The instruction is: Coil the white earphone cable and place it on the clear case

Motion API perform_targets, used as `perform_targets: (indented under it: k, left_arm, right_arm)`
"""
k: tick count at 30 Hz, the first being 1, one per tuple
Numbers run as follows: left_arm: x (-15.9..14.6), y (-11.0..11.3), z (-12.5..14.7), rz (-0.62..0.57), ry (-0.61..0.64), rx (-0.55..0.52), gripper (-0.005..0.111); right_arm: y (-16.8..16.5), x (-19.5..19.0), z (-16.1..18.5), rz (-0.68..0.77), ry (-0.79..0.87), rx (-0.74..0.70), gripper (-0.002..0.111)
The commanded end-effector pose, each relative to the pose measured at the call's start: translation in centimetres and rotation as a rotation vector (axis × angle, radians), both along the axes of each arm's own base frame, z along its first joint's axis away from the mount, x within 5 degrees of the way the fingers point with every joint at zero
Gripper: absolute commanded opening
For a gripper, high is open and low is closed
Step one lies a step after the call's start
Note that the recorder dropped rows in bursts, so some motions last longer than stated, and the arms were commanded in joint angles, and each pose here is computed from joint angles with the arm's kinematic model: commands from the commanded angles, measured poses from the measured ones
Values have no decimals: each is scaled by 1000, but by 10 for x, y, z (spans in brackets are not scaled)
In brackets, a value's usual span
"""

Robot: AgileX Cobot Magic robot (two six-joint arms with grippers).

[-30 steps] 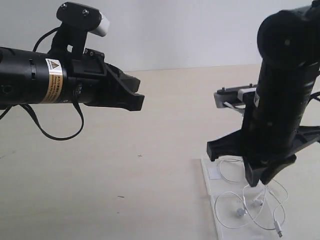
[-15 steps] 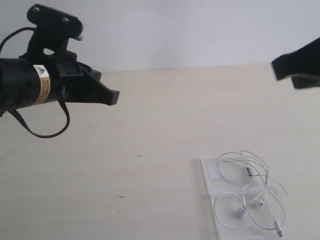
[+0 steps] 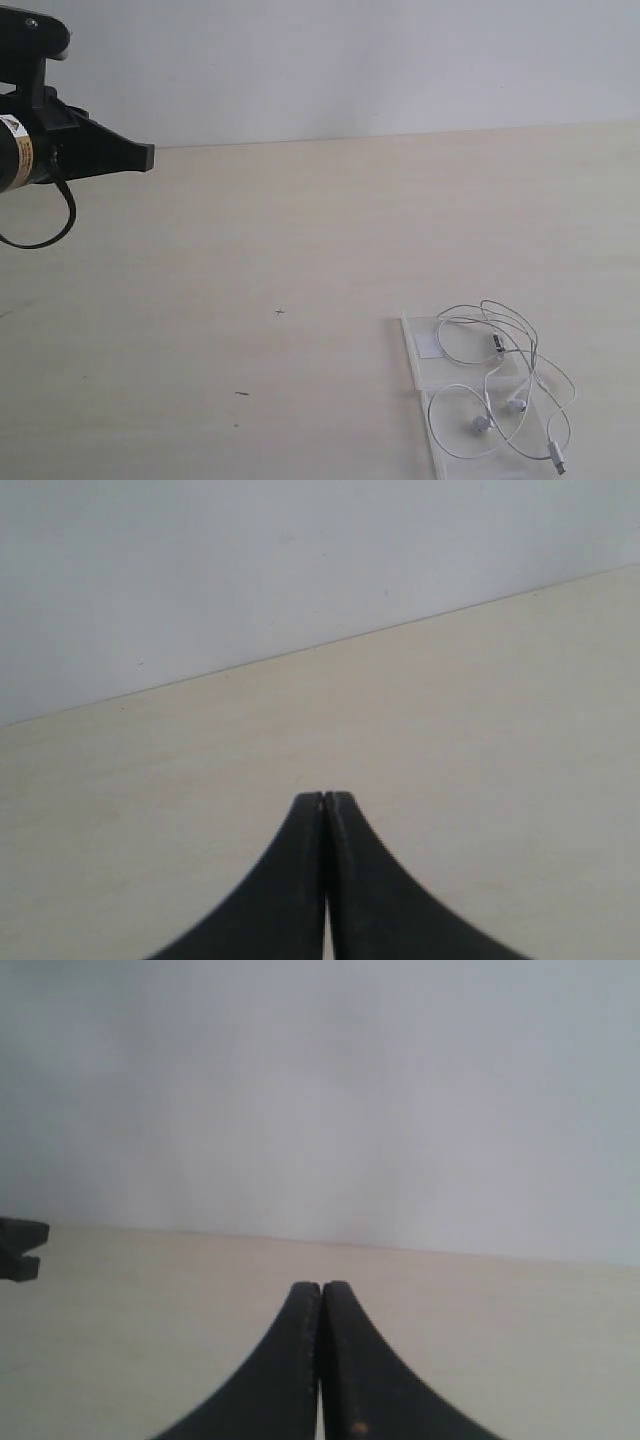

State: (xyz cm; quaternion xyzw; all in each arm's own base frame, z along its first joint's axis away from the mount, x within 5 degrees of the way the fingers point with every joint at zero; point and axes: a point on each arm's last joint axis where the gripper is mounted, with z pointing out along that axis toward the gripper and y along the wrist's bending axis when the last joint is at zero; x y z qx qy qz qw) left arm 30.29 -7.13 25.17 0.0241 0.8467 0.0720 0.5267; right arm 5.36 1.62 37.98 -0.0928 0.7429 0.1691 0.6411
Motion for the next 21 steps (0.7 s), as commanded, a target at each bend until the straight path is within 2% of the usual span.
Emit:
perform_targets:
  k: [1,13,17,19,21]
  left_arm:
    - [-1,1,-1,3,4,-7,0]
    - [-1,1,-1,3,4,-7,0]
    - [-1,1,-1,3,4,-7,0]
    - [-1,1,-2,1,5,-8,0]
    - [-1,1,-2,1,5,-8,0]
  right_arm:
    - [-12,-20,2,-6,-76,42,0]
    - [-30,-49,6,-22,-221,86,0]
    - [-28,-48,8,-89,-295,83,0]
    - [-24,-42,1,-136,-313,75,0]
    - [-17,-27,-25,-180,-262,77,0]
